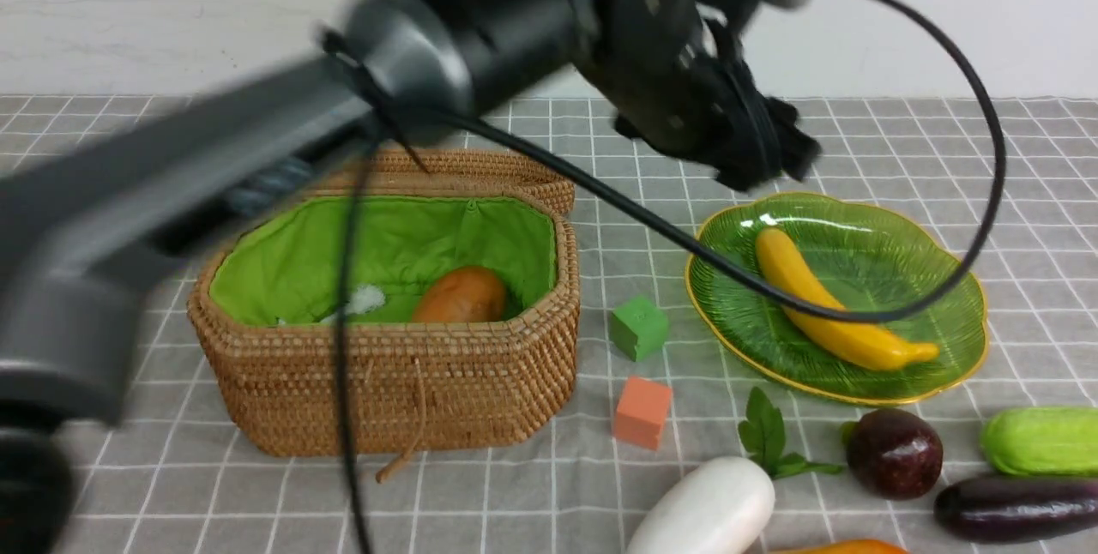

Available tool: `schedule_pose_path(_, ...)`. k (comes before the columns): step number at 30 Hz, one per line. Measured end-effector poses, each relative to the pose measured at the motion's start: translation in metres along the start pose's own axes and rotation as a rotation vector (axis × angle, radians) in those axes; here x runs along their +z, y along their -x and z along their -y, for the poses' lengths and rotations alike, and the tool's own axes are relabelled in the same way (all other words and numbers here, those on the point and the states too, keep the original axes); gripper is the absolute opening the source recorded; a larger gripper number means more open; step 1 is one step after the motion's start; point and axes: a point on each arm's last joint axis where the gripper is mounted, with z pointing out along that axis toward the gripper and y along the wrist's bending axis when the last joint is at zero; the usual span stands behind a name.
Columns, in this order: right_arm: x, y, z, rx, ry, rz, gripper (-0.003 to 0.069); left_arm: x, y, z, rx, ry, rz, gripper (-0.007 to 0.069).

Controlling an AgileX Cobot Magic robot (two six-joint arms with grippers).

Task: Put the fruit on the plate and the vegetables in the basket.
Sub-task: Grab an eggplant with your right arm and place it in the basket on the left.

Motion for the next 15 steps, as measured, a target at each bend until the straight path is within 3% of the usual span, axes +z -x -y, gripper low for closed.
schedule_pose_path(1,0.000,0.000,0.000,0.000,0.000,0.000,0.0241,-0.009,0.001,-0.002,0.005,0.010,0.004,0.0460)
schedule_pose_path(3,0.000,0.000,0.000,0.000,0.000,0.000,0.0241,-0.072,-0.002,-0.012,0.023,0.079,-0.056,0.0419)
schedule_pose_path(4,0.000,0.000,0.000,0.000,0.000,0.000,0.0241,-0.072,-0.003,-0.012,0.023,0.079,-0.067,0.0419)
schedule_pose_path(6,0.000,0.000,0.000,0.000,0.000,0.000,0.0241,-0.138,-0.005,-0.022,-0.004,0.145,0.001,0.0356)
schedule_pose_path(7,0.000,0.000,0.000,0.000,0.000,0.000,0.0241,-0.137,-0.006,-0.023,-0.007,0.148,-0.001,0.0356)
schedule_pose_path(10,0.000,0.000,0.000,0.000,0.000,0.000,0.0241,-0.216,-0.024,-0.031,-0.078,0.185,0.127,0.0242)
schedule_pose_path(12,0.000,0.000,0.000,0.000,0.000,0.000,0.0241,-0.234,-0.033,-0.032,-0.093,0.187,0.153,0.0207)
schedule_pose_path(15,0.000,0.000,0.000,0.000,0.000,0.000,0.0241,-0.290,-0.084,-0.036,-0.161,0.186,0.213,0.0083)
